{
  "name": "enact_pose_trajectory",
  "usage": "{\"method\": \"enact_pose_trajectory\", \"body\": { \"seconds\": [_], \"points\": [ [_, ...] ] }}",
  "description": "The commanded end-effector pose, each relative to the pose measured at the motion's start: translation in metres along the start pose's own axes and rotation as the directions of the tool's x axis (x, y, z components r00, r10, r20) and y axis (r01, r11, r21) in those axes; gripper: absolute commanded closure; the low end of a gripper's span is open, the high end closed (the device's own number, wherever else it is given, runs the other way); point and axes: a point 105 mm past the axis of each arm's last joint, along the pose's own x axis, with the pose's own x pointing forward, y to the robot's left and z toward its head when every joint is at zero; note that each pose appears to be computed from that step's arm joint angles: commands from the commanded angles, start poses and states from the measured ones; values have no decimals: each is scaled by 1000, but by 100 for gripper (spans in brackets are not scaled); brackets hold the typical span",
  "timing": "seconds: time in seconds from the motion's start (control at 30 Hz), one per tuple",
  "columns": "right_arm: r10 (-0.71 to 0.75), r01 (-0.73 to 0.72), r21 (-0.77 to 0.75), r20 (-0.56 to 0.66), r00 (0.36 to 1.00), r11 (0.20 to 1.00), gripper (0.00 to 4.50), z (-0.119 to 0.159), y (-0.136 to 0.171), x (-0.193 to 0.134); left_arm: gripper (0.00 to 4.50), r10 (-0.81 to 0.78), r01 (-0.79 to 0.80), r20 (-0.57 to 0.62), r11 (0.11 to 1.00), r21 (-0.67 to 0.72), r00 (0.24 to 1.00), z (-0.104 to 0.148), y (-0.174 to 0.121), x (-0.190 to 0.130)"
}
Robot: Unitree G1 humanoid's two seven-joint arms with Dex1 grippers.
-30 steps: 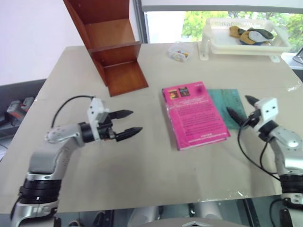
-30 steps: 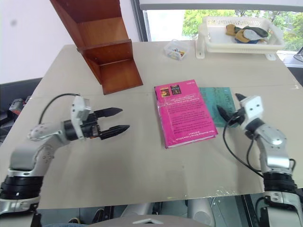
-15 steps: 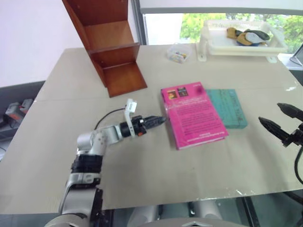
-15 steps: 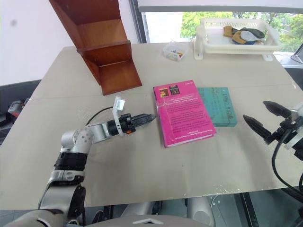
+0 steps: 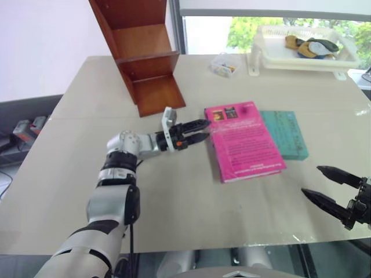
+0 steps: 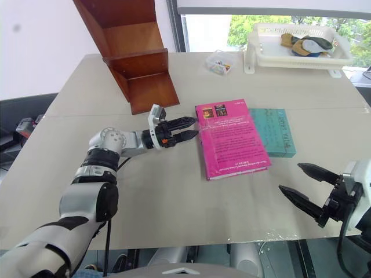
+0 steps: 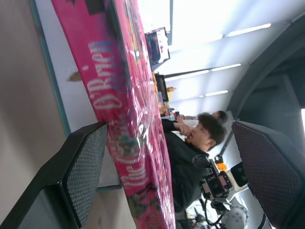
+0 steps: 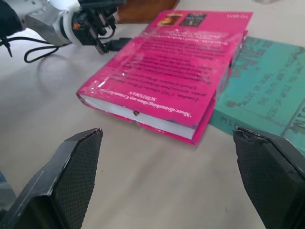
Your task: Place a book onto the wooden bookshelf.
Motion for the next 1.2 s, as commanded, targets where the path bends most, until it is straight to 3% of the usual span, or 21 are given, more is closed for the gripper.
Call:
{"method": "enact_pose_trajectory", "body": {
  "seconds": [0.03,0.47,0.57,0.77,0.8,1.0,1.2],
  "points": [
    [21,-20,-46,14,1000,999,0,9,8,-3,8,-32,32,-46,999,3,998,-3,-6,8],
    [34,-34,-74,0,999,997,0,10,7,-3,8,-29,30,-119,1000,2,992,-10,-1,14],
    [34,-33,-76,5,999,997,0,11,7,-2,93,-34,33,-130,999,-10,991,-14,2,17],
    [28,-28,-78,5,1000,997,0,12,6,-2,381,-23,19,-167,1000,-24,986,-23,9,17],
    [27,-26,-79,5,1000,997,0,12,6,-2,398,-27,23,-161,999,-25,987,-22,8,17],
    [23,-22,-83,7,1000,996,0,12,4,-2,405,-49,47,-110,999,-23,993,-10,1,12],
    [-4,7,-99,28,1000,995,0,13,-3,-3,406,-142,143,-24,990,20,990,16,-29,7]
  ]
}}
